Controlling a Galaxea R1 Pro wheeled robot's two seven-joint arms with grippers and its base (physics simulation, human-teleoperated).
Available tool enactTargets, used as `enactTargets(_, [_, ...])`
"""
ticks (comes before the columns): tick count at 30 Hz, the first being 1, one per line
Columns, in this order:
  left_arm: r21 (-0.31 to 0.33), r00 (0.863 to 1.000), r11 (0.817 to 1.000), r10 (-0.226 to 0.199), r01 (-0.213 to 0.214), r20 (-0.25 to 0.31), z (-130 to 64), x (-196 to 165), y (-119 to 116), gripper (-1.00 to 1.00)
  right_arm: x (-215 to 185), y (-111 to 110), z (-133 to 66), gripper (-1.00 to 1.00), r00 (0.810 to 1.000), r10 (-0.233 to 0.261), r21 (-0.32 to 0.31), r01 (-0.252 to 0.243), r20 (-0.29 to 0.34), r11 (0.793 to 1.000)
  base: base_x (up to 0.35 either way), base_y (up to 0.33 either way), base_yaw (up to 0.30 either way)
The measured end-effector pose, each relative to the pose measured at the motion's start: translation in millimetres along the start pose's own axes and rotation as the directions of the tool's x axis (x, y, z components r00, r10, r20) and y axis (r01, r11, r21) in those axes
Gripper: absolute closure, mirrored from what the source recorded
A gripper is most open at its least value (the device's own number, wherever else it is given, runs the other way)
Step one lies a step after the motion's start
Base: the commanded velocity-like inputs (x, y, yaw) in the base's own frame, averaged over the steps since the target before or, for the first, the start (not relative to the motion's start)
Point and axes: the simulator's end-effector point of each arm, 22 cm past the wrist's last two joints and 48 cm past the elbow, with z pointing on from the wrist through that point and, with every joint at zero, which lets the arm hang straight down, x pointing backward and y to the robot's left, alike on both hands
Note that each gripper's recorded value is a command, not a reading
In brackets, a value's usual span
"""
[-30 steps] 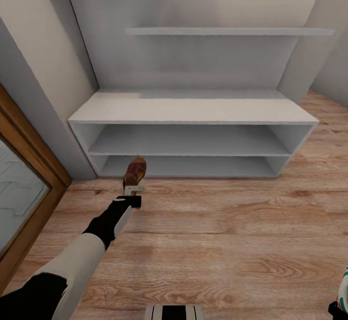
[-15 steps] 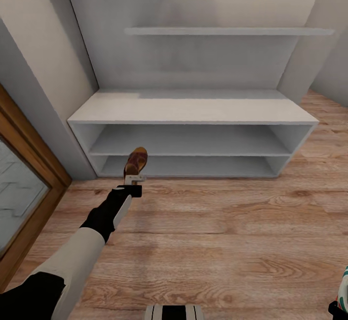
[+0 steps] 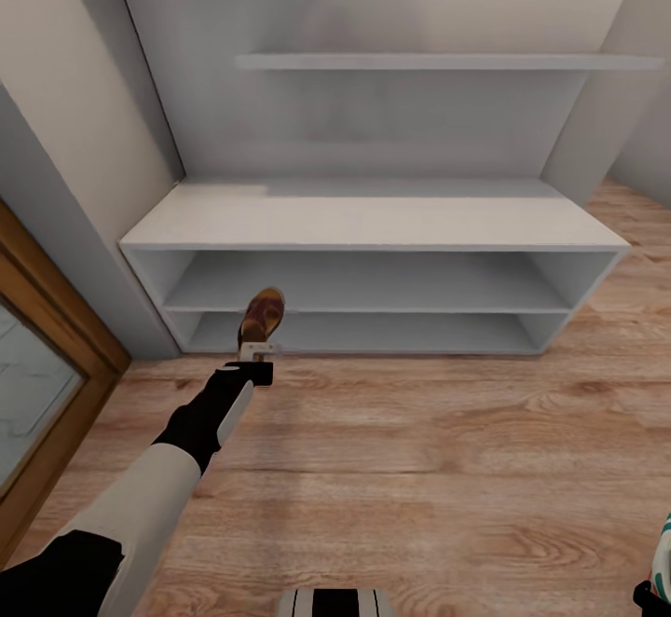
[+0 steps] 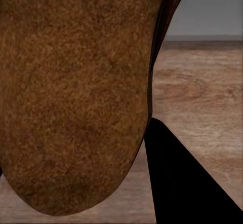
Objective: Pick up the two gym shoes and the two sandals from the corridor floor and place them onto the hallstand (shoe rack) in the corridor, making sure they are on the rack and not on the floor. Arrange them so the two gym shoes are next to each other and the two sandals are next to each other.
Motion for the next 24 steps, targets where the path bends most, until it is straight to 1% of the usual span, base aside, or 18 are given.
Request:
enactTargets(16, [0.000, 1.000, 1.000, -0.004, 0.004, 0.007, -0.2, -1.4, -1.3, 1.00, -0.1, -0.5, 0.1, 1.00, 1.000, 0.002, 0.003, -0.002, 0.000, 1.000, 0.322, -0.143, 0.000])
enactTargets(20, [-0.005, 1.000, 1.000, -0.007, 0.007, 0.008, 0.1, -1.9, 2.0, 1.00, 0.1, -0.5, 0.0, 1.00, 1.000, 0.002, 0.002, -0.002, -0.001, 1.000, 0.334, -0.006, 0.000])
enactTargets(24, [-0.008, 1.000, 1.000, -0.010, 0.010, 0.008, 0.3, -1.9, 4.2, 1.00, 0.2, -0.3, 0.0, 1.00, 1.000, 0.002, 0.002, -0.002, -0.001, 1.000, 0.313, 0.121, 0.000])
